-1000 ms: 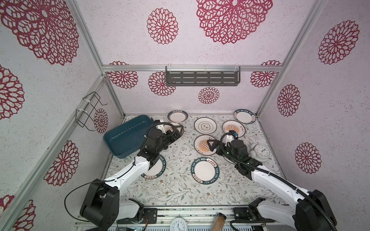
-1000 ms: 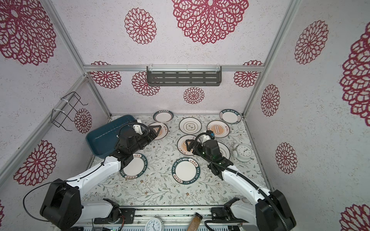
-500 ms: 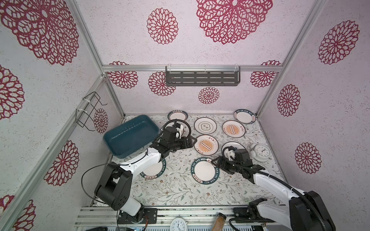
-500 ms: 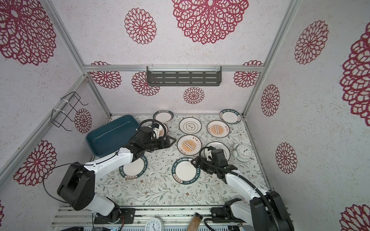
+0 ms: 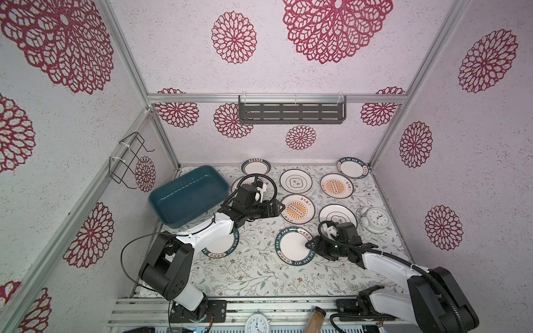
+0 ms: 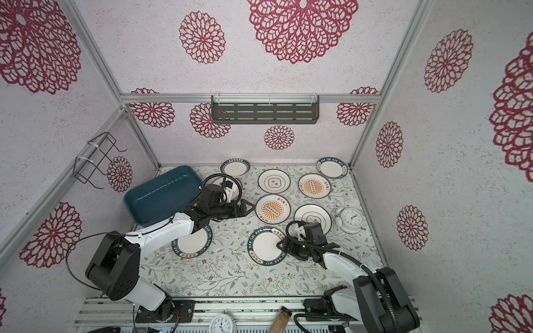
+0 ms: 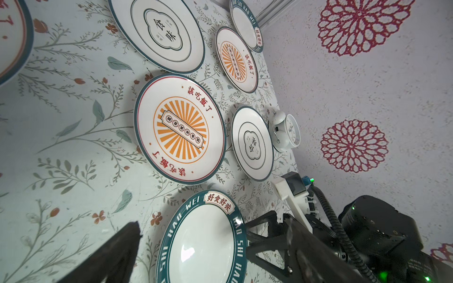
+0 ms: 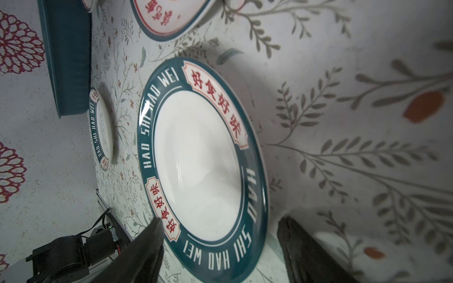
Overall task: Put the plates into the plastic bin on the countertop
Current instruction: 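Move both grippers toward the green-rimmed 'HAO SHI HAO WEI' plate, then lift the plate rim with the right gripper while the left grasps it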
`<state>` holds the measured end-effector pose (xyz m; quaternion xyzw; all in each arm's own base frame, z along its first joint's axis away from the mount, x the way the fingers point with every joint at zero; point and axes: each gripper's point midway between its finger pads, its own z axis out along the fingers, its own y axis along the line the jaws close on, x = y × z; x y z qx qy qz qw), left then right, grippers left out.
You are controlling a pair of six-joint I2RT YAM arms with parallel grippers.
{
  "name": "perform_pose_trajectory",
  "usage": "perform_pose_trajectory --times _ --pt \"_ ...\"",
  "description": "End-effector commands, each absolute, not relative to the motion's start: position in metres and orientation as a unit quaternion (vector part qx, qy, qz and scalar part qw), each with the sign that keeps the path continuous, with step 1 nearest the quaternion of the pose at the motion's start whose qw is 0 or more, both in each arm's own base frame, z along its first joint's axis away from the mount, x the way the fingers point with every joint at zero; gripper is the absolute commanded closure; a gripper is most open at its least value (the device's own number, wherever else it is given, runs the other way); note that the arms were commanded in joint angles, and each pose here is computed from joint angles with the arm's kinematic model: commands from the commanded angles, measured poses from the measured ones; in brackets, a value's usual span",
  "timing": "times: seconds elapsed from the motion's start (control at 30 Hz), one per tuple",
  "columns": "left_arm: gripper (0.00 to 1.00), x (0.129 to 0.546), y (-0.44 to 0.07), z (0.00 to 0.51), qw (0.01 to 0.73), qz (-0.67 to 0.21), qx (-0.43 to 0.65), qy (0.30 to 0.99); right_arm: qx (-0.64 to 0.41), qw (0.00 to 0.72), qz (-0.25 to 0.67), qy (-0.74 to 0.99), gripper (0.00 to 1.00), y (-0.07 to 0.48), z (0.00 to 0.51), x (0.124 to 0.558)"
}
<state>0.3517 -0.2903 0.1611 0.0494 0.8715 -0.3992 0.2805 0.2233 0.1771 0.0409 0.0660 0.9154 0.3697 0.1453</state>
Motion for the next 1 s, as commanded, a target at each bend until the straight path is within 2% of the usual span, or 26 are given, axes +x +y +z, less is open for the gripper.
perform_pose_trajectory --times 0.0,0.2,0.33,0.5,0.7,0.87,0.97 --pt "0.03 0.351 -0.291 0.161 0.288 -0.399 0.050 0.869 0.066 0.124 0.366 0.920 0.31 0.177 0.027 0.218" --pt "0.03 0.351 -0.293 0.161 0.287 -0.406 0.049 0.866 0.073 0.102 0.369 0.921 0.47 0.179 0.012 0.214" --pt "0.03 0.352 -0.293 0.163 0.289 -0.405 0.048 0.866 0.075 0.094 0.367 0.922 0.69 0.179 0.006 0.213" --pt "0.03 0.353 -0.292 0.163 0.290 -0.403 0.045 0.867 0.084 0.091 0.362 0.924 0.89 0.178 0.003 0.213" --pt "0.03 0.358 -0.286 0.164 0.291 -0.391 0.039 0.872 0.106 0.080 0.351 0.927 1.00 0.178 0.016 0.226" --pt "0.03 0.366 -0.270 0.181 0.304 -0.396 0.027 0.866 0.073 0.129 0.391 0.908 1.00 0.196 0.079 0.259" --pt "0.02 0.372 -0.250 0.195 0.327 -0.393 0.012 0.860 0.045 0.172 0.385 0.906 1.00 0.194 0.115 0.273"
